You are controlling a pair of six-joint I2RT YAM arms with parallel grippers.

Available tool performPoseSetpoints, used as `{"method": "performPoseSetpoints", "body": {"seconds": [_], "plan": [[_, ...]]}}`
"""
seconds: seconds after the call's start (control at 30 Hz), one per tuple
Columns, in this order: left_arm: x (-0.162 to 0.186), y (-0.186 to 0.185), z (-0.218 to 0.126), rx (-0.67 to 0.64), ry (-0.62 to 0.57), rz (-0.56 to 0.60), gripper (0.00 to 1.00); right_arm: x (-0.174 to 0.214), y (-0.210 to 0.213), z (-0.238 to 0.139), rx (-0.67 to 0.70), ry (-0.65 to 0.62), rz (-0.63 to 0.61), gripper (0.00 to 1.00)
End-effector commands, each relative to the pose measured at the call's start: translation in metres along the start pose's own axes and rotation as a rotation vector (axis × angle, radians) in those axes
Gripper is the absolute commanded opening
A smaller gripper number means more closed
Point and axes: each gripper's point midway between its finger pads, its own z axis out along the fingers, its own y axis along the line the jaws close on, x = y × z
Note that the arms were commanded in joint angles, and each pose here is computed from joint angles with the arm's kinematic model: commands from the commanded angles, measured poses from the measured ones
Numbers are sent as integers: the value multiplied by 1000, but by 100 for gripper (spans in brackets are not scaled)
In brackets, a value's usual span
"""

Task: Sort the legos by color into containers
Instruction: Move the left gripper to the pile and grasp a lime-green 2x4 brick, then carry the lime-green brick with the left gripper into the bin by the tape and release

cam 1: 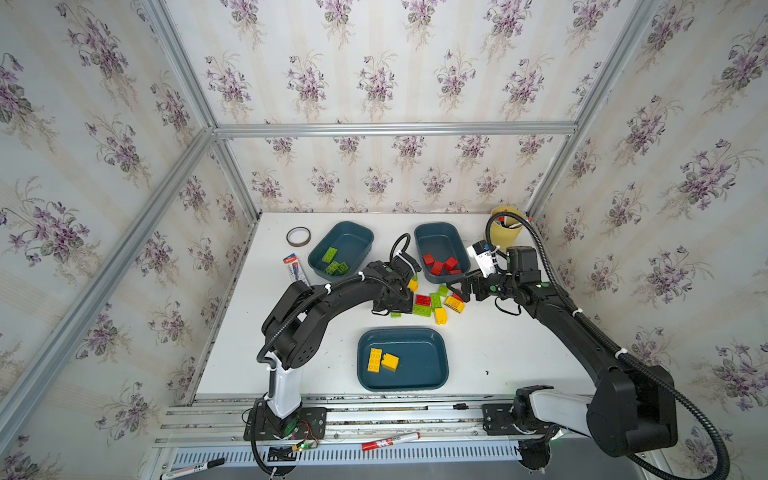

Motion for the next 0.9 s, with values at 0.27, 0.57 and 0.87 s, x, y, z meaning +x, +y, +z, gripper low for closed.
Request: {"method": "performPoseSetpoints", "body": {"seconds": [0.27,0.57,0.87], "plan": [[-10,6,25,-87,-1,2,61,0,7,1,-30,-5,-2,99],[-4,14,33,-118,16,15,39,6,18,2,-70,17,-1,100],[-29,27,-23,-86,-64,18,34,0,33,-1,-133,-4,2,100]]}}
